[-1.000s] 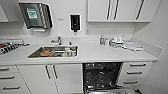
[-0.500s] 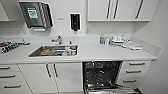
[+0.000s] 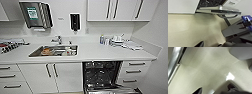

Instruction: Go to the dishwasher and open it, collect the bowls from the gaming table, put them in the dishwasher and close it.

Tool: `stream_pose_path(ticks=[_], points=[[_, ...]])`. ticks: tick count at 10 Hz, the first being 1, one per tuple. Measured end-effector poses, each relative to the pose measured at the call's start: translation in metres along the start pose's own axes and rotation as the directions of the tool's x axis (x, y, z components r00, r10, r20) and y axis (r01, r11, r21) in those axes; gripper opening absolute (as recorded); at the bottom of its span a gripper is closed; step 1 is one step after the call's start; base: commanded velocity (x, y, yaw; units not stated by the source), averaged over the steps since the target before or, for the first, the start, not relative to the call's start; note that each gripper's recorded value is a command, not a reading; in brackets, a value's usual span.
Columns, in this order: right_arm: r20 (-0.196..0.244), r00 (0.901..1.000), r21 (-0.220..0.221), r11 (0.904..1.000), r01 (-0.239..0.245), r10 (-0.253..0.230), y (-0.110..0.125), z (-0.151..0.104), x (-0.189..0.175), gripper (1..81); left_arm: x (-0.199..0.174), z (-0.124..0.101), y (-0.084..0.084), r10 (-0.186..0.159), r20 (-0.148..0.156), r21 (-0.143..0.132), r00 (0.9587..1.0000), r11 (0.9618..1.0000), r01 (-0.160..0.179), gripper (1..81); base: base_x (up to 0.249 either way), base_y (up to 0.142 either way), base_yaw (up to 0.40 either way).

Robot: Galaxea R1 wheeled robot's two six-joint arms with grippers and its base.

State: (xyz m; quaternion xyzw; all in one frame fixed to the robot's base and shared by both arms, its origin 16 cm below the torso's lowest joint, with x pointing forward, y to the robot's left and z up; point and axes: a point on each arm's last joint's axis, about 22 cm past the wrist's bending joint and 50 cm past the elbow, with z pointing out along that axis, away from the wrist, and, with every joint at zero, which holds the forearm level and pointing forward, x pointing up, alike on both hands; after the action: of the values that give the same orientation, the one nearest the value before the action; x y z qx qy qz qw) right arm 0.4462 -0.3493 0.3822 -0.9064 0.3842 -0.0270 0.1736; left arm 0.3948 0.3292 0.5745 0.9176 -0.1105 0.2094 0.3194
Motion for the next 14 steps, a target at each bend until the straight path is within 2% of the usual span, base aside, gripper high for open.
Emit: stream_pose_path(ticks=[1, 2, 3, 4, 5, 6, 7, 8, 9, 10, 11, 12, 14], points=[[0.019, 0.9878, 0.023, 0.9878, 0.154, -0.154, 0.002, 0.000, -0.015, 81.1, -0.014, 0.008, -0.017, -0.014, 0.020, 0.025, 0.9997, 0.9996, 0.014, 81.1, 0.000, 0.000, 0.000], [0.052, 0.9601, 0.044, 0.9611, 0.273, -0.275, 0.012, 0.005, -0.041, 81.1, -0.031, 0.019, -0.031, -0.033, 0.036, 0.043, 0.9988, 0.9985, 0.032, 81.1, 0.000, 0.000, 0.000], [0.093, 0.9237, 0.063, 0.9280, 0.367, -0.372, 0.031, 0.011, -0.073, 81.1, -0.053, 0.032, -0.040, -0.057, 0.057, 0.055, 0.9967, 0.9970, 0.054, 81.1, 0.000, 0.000, 0.000], [0.127, 0.8862, 0.084, 0.8951, 0.438, -0.446, 0.052, 0.015, -0.103, 81.1, -0.081, 0.045, -0.050, -0.086, 0.083, 0.071, 0.9929, 0.9943, 0.080, 81.1, 0.000, 0.000, 0.000], [0.151, 0.8391, 0.113, 0.8524, 0.510, -0.523, 0.070, 0.019, -0.132, 81.1, -0.108, 0.055, -0.058, -0.111, 0.100, 0.088, 0.9887, 0.9908, 0.103, 81.1, 0.000, 0.000, 0.000], [0.162, 0.8022, 0.147, 0.8178, 0.556, -0.575, 0.079, 0.023, -0.154, 81.1, -0.129, 0.067, -0.066, -0.130, 0.103, 0.106, 0.9861, 0.9872, 0.119, 81.1, 0.000, 0.000, 0.000], [0.164, 0.7746, 0.183, 0.7905, 0.584, -0.611, 0.080, 0.026, -0.174, 81.1, -0.150, 0.081, -0.064, -0.152, 0.105, 0.105, 0.9828, 0.9845, 0.141, 81.1, 0.000, 0.000, 0.000], [0.164, 0.7479, 0.232, 0.7621, 0.605, -0.643, 0.076, 0.031, -0.200, 81.1, -0.179, 0.097, -0.052, -0.183, 0.123, 0.094, 0.9753, 0.9806, 0.172, 81.1, 0.000, 0.000, 0.000], [0.165, 0.7399, 0.266, 0.7519, 0.603, -0.652, 0.069, 0.035, -0.218, 81.1, -0.209, 0.105, -0.041, -0.212, 0.153, 0.088, 0.9653, 0.9758, 0.200, 81.1, 0.000, 0.000, 0.000], [0.165, 0.7349, 0.281, 0.7456, 0.604, -0.658, 0.064, 0.036, -0.227, 81.1, -0.225, 0.108, -0.037, -0.228, 0.164, 0.093, 0.9598, 0.9722, 0.215, 81.1, 0.000, 0.000, 0.000], [0.164, 0.7292, 0.280, 0.7401, 0.611, -0.664, 0.066, 0.038, -0.231, 81.1, -0.229, 0.111, -0.035, -0.233, 0.158, 0.098, 0.9596, 0.9708, 0.219, 81.1, 0.000, 0.000, 0.000], [0.177, 0.7220, 0.262, 0.7390, 0.621, -0.669, 0.078, 0.038, -0.237, 81.1, -0.236, 0.110, -0.029, -0.243, 0.165, 0.101, 0.9558, 0.9682, 0.229, 81.1, 0.000, 0.000, 0.000], [0.227, 0.7161, 0.221, 0.7509, 0.622, -0.660, 0.109, 0.035, -0.261, 81.1, -0.252, 0.111, -0.017, -0.261, 0.189, 0.115, 0.9465, 0.9632, 0.243, 81.1, 0.000, 0.000, 0.000]])
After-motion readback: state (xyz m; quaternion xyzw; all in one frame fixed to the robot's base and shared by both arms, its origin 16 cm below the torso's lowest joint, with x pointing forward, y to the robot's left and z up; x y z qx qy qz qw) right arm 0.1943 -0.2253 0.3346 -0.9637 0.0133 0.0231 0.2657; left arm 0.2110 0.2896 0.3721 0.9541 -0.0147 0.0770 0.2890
